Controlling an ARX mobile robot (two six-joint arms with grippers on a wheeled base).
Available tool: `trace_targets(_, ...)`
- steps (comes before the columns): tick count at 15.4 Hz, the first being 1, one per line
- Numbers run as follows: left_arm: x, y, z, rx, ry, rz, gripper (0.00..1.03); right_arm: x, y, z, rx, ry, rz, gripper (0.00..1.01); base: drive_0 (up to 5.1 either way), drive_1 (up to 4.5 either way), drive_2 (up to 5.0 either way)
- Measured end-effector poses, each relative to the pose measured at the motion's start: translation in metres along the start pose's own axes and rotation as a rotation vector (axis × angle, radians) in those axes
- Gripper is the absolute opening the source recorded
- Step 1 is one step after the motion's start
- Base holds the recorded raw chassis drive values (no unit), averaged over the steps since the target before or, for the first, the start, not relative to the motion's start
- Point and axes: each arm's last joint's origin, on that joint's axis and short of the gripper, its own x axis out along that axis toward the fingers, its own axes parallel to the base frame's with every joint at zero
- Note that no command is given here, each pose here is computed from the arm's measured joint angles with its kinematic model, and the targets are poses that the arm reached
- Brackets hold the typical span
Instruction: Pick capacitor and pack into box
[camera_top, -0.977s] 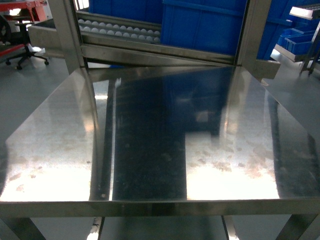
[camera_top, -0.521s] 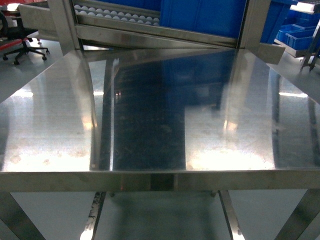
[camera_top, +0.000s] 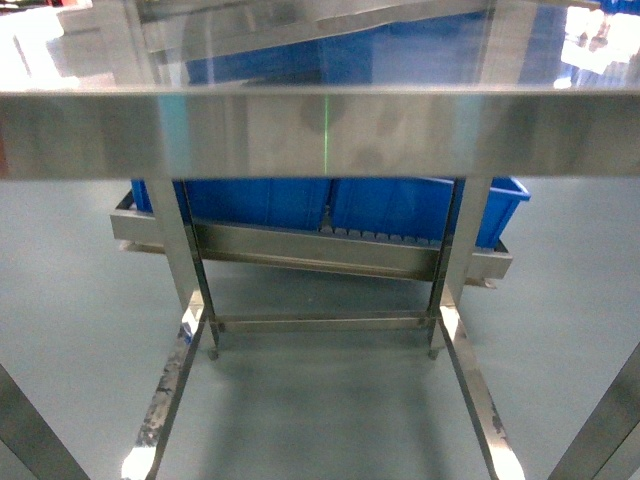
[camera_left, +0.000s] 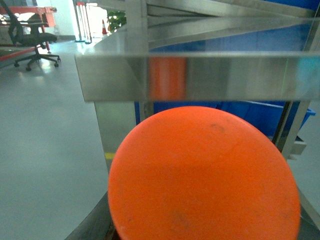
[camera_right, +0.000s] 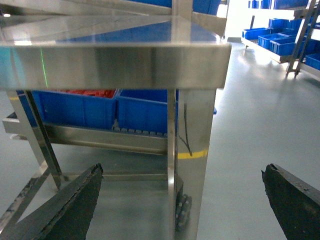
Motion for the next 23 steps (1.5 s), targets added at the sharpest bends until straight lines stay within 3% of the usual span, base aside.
trace_targets(23, 0.0000, 0.0000, 0.0000, 0.000, 0.000, -0.001, 0.44, 0.0000, 0.0000, 0.0000, 0.000, 0.000, -0.002, 0.98, 0.0, 0.00, 0.0)
